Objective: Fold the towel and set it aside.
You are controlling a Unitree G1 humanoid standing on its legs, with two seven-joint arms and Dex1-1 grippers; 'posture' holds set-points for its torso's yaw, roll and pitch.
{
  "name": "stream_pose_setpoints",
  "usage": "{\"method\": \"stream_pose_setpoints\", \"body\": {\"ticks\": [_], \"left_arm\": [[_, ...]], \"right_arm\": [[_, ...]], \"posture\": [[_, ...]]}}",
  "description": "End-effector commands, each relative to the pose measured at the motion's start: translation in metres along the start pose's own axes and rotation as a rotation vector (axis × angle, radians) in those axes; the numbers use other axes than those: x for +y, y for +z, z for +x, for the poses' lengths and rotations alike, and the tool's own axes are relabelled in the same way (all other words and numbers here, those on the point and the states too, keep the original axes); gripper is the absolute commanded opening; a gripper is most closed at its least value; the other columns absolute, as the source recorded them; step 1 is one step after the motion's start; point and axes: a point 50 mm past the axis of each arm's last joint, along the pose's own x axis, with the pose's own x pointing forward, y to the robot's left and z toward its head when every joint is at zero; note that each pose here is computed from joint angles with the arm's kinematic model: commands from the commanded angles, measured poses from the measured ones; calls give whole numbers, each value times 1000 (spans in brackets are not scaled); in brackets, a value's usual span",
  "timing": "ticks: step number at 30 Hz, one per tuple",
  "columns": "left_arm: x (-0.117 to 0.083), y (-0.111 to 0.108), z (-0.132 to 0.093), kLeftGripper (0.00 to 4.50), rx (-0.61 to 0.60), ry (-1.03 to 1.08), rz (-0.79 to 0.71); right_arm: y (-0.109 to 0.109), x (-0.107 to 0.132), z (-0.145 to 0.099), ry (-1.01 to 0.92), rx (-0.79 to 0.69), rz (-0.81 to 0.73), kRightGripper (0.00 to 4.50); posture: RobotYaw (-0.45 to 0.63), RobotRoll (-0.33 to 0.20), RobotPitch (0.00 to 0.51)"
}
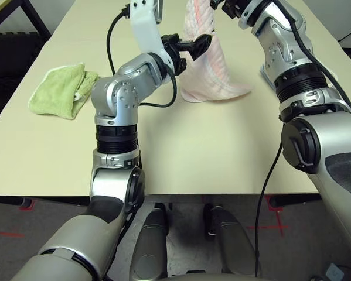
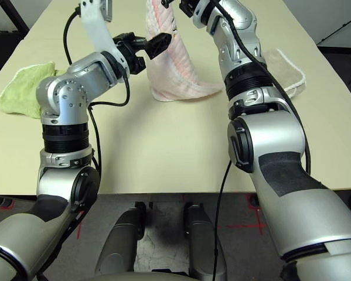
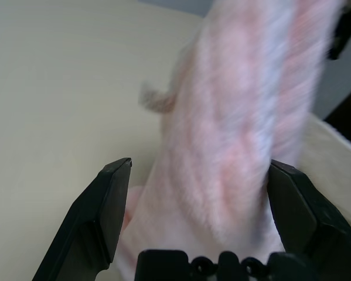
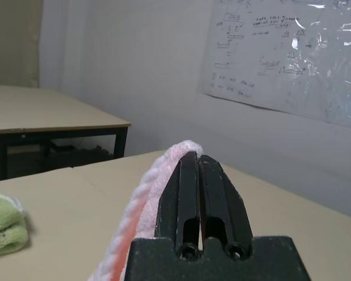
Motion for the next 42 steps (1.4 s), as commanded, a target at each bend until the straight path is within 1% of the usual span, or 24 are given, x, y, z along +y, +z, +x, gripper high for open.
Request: {"method": "stream_pose_setpoints", "body": {"ticks": [1, 4, 9, 14, 17, 20, 22, 24, 25, 27, 30, 32, 34, 37, 39, 42], "left_arm": [[-1, -3, 8, 4500, -4, 43, 24], [1, -6, 12, 4500, 9, 83, 38], [27, -12, 10, 4500, 21, 208, 77], [50, -12, 0, 4500, 33, 223, 117], [75, -15, -13, 4500, 69, 230, 187], [98, -16, -23, 4500, 101, 248, 265], [110, -16, -28, 4500, 118, 249, 312], [116, -15, -31, 4500, 126, 224, 377], [116, -16, -32, 4500, 128, 205, 369], [107, -14, -29, 4500, 113, 131, 359], [77, -8, -23, 4500, 76, 0, 282], [63, -7, -21, 4500, 65, -50, 271], [55, -10, -21, 4500, 72, -69, 268], [51, -20, -24, 4500, 119, -81, 268], [55, -31, -28, 4500, 159, -60, 273], [62, -41, -30, 4500, 182, -15, 283]], "right_arm": [[15, -4, 3, -12, -46, -10, 28], [15, -5, 1, -21, -47, -10, 28], [18, -12, -2, -51, -51, -19, 28], [19, -25, -9, -92, -39, -48, 28], [23, -38, -17, -124, -30, -81, 28], [24, -44, -21, -134, -21, -94, 28], [23, -44, -21, -130, -18, -95, 28], [21, -42, -21, -122, -18, -90, 28], [20, -40, -20, -116, -19, -86, 28], [18, -35, -17, -103, -23, -75, 28], [17, -28, -13, -83, -31, -58, 28], [18, -26, -11, -77, -37, -51, 28], [20, -25, -9, -75, -45, -48, 28], [24, -25, -7, -80, -56, -50, 28], [28, -27, -6, -88, -64, -55, 28], [32, -30, -5, -98, -73, -57, 28]], "posture": [[45, 0, 215], [43, 0, 213], [43, 0, 212], [43, 0, 210], [42, 0, 211], [42, 0, 210], [40, 0, 207], [41, 0, 206], [41, 0, 206], [42, 0, 205], [51, 0, 204], [53, 0, 203], [54, 0, 203], [51, 0, 202], [50, 0, 204], [54, 0, 206]]}}
